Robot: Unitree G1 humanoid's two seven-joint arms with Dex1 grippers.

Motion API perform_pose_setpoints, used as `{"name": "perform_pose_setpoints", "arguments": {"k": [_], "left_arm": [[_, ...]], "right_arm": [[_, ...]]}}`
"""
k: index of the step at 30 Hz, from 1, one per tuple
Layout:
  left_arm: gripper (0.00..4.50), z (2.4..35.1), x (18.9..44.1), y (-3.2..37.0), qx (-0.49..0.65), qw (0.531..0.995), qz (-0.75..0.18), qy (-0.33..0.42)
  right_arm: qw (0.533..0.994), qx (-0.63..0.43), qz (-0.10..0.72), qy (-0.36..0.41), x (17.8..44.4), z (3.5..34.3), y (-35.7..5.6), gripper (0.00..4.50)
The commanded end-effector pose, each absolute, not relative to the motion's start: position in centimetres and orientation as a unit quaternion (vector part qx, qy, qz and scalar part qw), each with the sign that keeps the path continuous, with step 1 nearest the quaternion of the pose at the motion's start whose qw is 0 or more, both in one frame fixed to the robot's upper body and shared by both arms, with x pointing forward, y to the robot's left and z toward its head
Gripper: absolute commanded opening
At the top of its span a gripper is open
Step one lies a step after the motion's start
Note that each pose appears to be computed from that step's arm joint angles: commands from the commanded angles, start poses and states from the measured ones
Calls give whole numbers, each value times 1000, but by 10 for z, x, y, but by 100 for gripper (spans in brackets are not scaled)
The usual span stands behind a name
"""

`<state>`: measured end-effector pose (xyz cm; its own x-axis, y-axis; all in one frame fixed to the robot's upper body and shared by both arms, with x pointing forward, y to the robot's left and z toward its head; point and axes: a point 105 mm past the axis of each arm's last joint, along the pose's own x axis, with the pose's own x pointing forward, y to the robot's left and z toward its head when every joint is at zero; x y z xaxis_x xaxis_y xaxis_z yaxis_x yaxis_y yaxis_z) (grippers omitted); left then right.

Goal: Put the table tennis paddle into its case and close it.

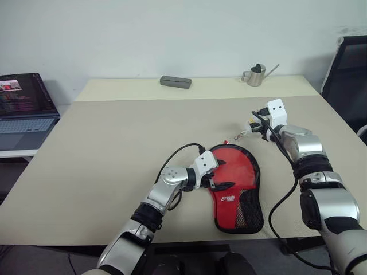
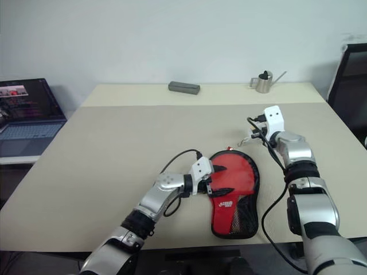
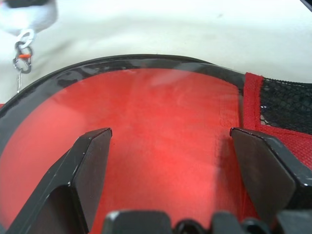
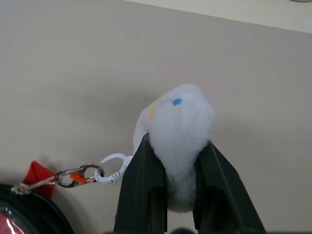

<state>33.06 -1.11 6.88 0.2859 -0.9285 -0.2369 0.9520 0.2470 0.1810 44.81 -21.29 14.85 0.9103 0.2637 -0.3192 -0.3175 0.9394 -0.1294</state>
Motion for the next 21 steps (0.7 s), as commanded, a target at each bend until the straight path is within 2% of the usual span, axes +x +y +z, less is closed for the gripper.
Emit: {"name": "perform_pose_setpoints", "arguments": {"k": [1, 11, 21], "left_arm": [[425, 24, 320, -5, 173, 775, -596, 120], [425, 22, 319, -14, 179, 769, -602, 121], [425, 22, 316, -24, 184, 753, -620, 120]], "right_arm": [[980, -93, 126, 125, 439, 170, -237, 22], [983, -76, 74, 147, 393, 167, -285, 22], [980, -62, 53, 184, 341, 154, -301, 22]]}}
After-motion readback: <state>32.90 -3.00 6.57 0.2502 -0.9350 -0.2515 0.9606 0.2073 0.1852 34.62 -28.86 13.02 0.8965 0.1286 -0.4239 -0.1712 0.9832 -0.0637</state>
